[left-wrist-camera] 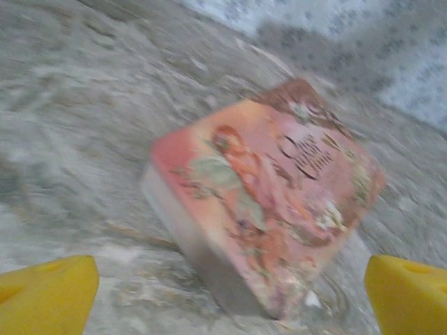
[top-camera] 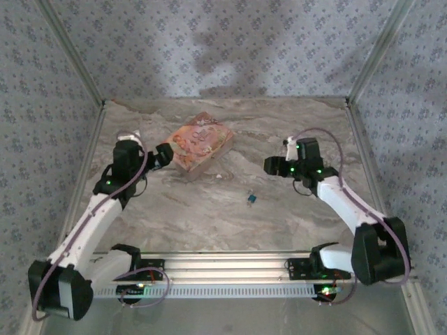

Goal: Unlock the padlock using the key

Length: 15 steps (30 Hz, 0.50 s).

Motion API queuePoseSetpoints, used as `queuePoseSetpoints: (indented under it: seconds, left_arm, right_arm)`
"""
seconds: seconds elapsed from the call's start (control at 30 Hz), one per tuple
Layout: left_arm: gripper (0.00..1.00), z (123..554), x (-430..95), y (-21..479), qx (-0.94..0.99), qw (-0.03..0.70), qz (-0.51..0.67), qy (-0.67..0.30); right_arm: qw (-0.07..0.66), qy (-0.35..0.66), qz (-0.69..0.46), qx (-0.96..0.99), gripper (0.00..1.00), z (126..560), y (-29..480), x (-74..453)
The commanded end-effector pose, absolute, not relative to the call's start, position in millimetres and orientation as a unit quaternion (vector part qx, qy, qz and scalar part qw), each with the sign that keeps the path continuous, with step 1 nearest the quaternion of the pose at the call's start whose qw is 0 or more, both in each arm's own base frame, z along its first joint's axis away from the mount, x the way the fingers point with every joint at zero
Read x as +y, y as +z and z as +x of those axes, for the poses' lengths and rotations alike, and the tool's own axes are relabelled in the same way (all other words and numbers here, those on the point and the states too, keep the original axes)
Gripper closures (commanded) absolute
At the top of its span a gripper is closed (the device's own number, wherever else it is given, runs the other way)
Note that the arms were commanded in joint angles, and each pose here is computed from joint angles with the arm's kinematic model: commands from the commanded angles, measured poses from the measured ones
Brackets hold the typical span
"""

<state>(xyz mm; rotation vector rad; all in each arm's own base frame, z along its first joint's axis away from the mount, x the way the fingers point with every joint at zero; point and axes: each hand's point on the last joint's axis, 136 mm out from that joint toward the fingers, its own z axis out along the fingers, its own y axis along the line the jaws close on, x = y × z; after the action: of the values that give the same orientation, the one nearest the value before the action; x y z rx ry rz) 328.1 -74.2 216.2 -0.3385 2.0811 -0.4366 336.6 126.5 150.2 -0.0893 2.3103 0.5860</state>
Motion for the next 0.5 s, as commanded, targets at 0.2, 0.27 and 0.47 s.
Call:
queuePoseSetpoints:
  seconds: [0.2,0.27,0.47]
  left_arm:
    - [0.02,326,-7,222,0.79,0.598,-0.137,-0.006]
    - [0.02,329,-8,216,0.787,0.607,-0.11,0.011]
    - [0.02,340,3,184,0.809,0.578,-0.083,0.067]
  right_arm:
    - [0.534,0.039,0.036,0.844,0.0,360,173,15]
    - [0.557,0.019,0.013,0.83,0.0,363,166,10]
    - [0.567,0.002,-0.012,0.823,0.0,372,136,2]
